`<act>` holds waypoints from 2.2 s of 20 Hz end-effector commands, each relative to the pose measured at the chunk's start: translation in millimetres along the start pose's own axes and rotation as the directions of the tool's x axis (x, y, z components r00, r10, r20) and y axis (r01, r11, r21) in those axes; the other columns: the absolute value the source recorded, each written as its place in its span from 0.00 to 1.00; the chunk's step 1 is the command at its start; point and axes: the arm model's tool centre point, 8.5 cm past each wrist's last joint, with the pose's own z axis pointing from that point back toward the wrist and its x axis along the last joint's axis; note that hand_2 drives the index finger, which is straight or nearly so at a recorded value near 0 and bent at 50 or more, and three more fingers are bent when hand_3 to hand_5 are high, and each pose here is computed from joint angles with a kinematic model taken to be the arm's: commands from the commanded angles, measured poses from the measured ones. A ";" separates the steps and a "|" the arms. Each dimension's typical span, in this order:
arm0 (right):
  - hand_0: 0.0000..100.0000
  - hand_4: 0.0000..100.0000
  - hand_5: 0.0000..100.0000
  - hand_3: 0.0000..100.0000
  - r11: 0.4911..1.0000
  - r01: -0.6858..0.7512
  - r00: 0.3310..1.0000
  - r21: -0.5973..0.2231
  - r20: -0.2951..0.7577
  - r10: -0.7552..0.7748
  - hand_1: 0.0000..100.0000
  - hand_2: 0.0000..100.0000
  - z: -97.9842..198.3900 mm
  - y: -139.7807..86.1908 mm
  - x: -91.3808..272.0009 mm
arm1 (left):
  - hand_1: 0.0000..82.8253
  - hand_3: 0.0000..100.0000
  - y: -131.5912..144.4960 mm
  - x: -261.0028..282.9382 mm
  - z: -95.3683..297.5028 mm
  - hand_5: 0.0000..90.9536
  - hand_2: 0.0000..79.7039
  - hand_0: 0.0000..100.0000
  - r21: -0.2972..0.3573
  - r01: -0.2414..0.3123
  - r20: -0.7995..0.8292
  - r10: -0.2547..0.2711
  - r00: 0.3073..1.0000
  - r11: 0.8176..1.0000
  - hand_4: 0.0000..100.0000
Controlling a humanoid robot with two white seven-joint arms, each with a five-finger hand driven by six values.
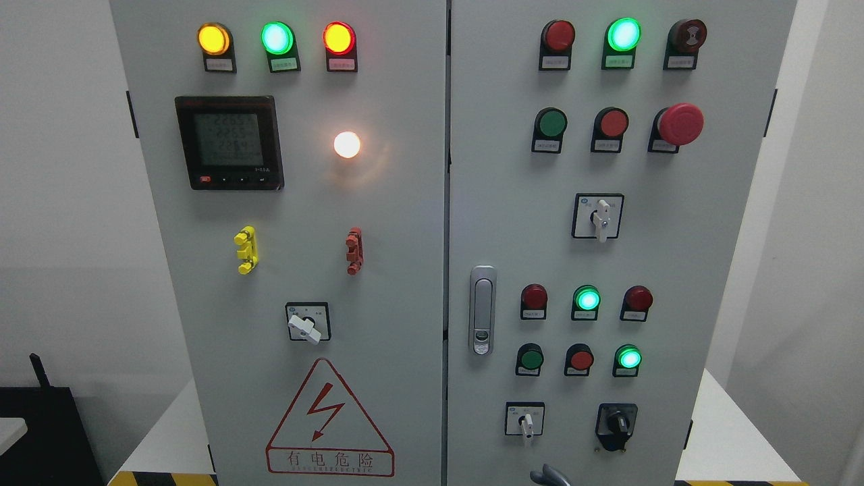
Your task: Release door handle
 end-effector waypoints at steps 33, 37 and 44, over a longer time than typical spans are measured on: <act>0.38 1.00 1.00 1.00 0.689 -0.712 0.686 -0.139 0.072 0.724 0.44 0.05 -118.7 30.4 13.9 | 0.47 0.00 -0.2 3.3 -0.4 0.00 0.00 0.12 -0.002 0.027 0.010 -0.027 1.000 1.000 0.00; 0.38 1.00 1.00 1.00 0.658 -0.741 0.654 -0.133 0.080 0.752 0.44 0.06 -118.2 32.1 12.7 | 0.47 0.00 -0.2 3.3 -0.4 0.00 0.00 0.12 -0.002 0.027 0.010 -0.027 1.000 1.000 0.00; 0.38 1.00 1.00 1.00 0.610 -0.785 0.613 -0.105 0.011 0.790 0.43 0.07 -130.1 25.5 3.8 | 0.47 0.00 -0.2 3.3 -0.4 0.00 0.00 0.12 -0.002 0.027 0.010 -0.027 1.000 1.000 0.00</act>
